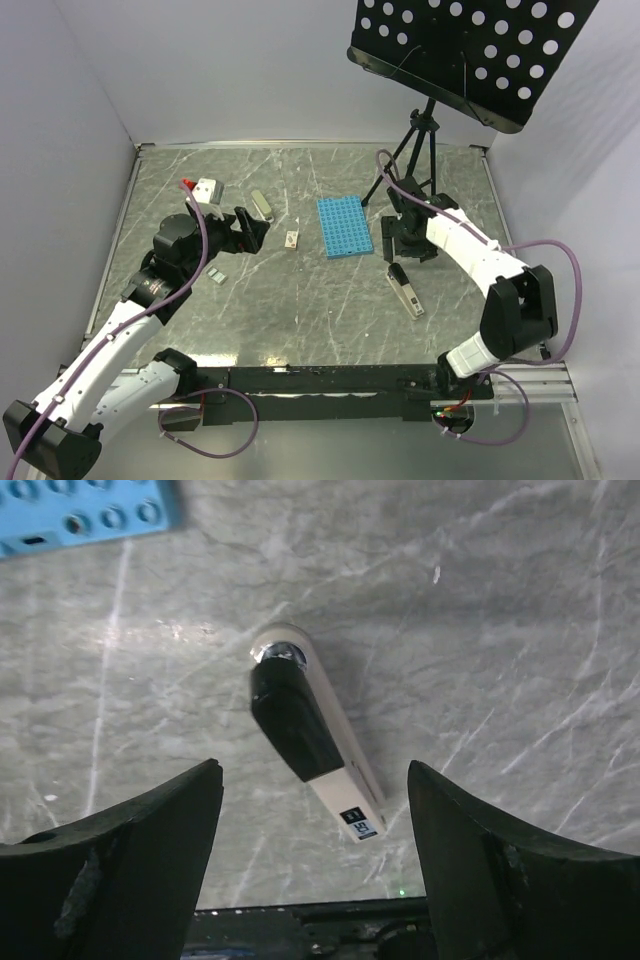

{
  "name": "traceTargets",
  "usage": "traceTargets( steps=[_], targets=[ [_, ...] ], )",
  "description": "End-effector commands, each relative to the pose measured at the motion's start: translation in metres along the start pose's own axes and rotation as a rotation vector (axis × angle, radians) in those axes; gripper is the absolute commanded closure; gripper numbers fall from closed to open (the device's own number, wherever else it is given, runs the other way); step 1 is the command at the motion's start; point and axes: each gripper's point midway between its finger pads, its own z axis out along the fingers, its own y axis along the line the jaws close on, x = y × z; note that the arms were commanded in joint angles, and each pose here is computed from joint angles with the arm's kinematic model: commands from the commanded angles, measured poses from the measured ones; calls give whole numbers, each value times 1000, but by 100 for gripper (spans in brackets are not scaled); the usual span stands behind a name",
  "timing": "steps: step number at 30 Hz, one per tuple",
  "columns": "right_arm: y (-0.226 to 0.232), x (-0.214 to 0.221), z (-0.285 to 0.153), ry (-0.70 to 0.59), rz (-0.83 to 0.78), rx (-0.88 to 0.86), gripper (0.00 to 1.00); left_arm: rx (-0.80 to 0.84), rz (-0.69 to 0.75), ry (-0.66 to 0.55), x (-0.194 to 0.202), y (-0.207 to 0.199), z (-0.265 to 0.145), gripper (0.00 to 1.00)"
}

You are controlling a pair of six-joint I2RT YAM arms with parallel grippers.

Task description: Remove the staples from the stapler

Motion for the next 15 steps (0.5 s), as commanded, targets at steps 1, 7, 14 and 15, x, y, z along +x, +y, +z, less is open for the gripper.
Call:
traceTargets(
  steps=[1, 7, 14, 15],
  targets=[
    [-1, 7, 14, 97, -65, -23, 20, 33, 3, -66, -22, -10, -4, 3],
    [15, 18, 32, 161, -106, -113, 30, 46, 2, -55, -19, -14, -3, 3],
    [13, 23, 45, 189, -120, -94, 41, 49, -1, -55, -18, -15, -3, 3],
    [12, 23, 46, 189, -122, -91, 42, 50, -2, -58, -19, -16, -3, 3]
  ],
)
